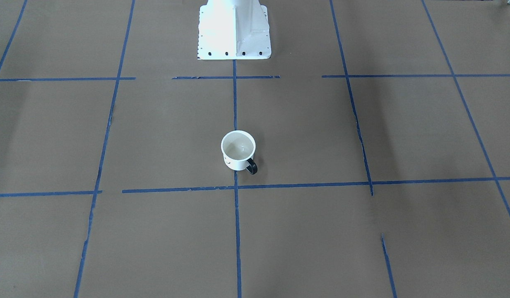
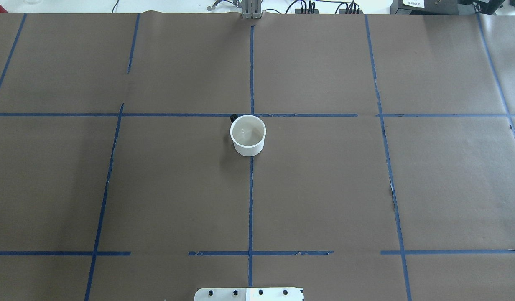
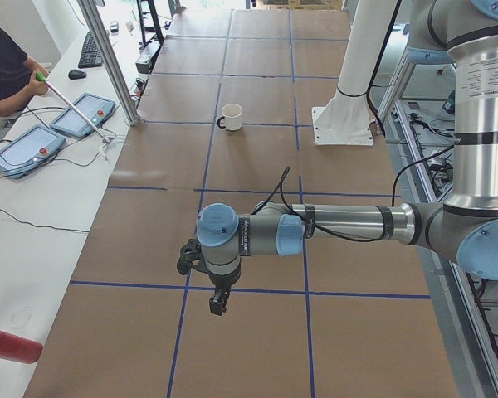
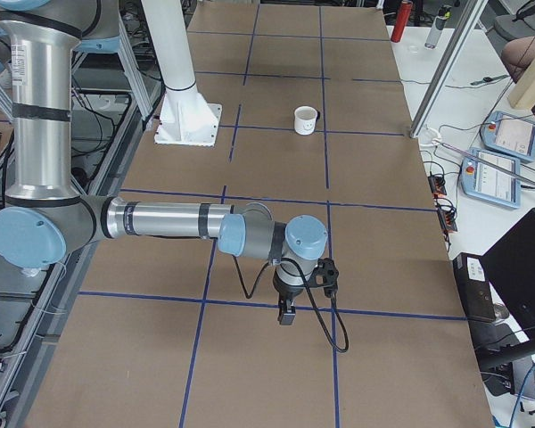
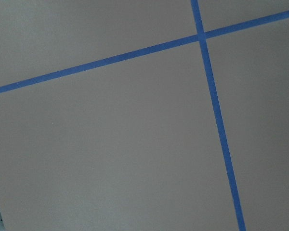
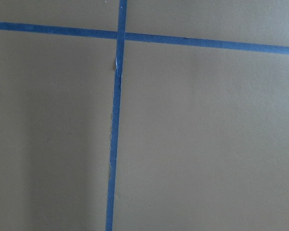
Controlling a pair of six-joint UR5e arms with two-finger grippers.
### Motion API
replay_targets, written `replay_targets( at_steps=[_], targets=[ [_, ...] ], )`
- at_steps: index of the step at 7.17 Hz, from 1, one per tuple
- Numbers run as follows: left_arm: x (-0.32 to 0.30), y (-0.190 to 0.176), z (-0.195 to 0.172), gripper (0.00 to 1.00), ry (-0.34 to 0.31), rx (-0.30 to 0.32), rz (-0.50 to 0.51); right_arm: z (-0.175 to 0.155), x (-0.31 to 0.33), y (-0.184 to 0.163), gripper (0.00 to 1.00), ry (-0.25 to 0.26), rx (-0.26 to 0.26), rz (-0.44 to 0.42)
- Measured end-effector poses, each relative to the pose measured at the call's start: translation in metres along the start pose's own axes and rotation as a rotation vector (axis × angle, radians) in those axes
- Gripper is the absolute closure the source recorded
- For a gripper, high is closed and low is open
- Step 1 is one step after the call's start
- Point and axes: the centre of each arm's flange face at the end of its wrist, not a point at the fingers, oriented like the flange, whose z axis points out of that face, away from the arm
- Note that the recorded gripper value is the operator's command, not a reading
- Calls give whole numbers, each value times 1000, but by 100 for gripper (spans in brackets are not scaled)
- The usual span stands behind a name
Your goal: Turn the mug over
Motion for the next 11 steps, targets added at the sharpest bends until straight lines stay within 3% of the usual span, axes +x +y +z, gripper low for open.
replay_targets(
  at_steps=[5, 11],
  targets=[
    [14, -20, -24, 0, -7, 48, 32, 0, 0, 0, 0, 0, 0, 0],
    [3, -14, -33, 0, -6, 56, 2, 0, 0, 0, 0, 0, 0, 0]
  ],
)
